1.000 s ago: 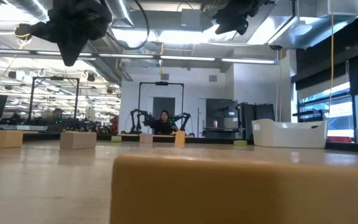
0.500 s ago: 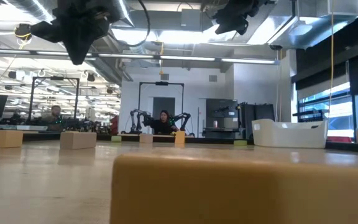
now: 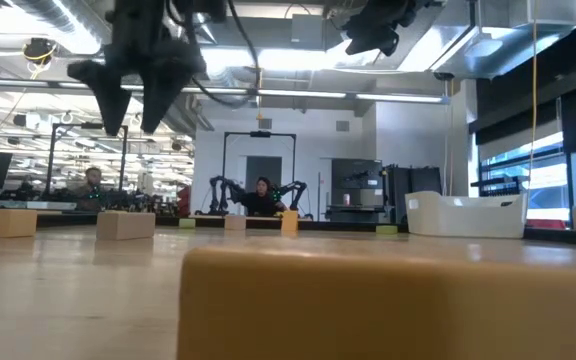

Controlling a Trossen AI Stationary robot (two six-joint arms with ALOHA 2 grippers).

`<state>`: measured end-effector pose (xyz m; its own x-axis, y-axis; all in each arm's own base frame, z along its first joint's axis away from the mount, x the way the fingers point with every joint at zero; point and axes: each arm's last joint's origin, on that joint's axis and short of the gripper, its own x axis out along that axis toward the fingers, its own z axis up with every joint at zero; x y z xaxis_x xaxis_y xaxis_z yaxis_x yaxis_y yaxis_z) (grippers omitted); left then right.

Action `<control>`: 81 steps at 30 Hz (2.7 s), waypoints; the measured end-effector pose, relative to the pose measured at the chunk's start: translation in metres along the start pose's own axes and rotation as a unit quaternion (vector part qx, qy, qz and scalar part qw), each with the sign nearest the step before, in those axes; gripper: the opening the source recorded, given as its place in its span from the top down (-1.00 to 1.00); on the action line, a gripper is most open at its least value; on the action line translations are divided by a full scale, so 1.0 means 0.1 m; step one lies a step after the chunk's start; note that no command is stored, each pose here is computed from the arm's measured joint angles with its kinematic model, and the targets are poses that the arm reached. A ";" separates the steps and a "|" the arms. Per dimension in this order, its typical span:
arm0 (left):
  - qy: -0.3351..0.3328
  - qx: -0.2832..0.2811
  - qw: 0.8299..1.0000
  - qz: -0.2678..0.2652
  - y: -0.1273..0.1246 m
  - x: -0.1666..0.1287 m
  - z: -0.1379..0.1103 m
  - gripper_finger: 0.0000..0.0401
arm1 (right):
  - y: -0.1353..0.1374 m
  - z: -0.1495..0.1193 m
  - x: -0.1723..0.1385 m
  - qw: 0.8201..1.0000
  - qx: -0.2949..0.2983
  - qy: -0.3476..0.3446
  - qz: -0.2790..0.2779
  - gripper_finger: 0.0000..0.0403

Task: Sort & place blocks by color
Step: Put the bottom brown block into the white bin

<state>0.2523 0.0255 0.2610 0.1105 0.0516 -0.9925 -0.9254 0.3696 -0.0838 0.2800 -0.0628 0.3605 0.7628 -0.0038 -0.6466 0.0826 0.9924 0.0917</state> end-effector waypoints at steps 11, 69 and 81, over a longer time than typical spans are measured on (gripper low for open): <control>0.026 0.042 0.998 0.049 -0.24 0.48 0.10 -0.73 | 0.00 0.01 0.00 1.000 -0.001 -0.004 0.000 0.09; 0.011 0.012 1.000 0.010 -0.04 1.24 0.00 -0.09 | 0.00 0.01 0.00 1.000 0.000 -0.007 -0.001 0.09; -0.025 0.145 0.989 -0.032 -0.07 1.11 0.02 0.43 | 0.00 0.01 0.00 1.000 -0.001 -0.007 -0.001 0.09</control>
<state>0.2715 0.0310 0.1513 0.1890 0.0622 -0.9800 -0.7745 0.6230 -0.1098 0.2808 -0.0632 0.3615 0.7714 -0.0065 -0.6363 0.0823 0.9926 0.0895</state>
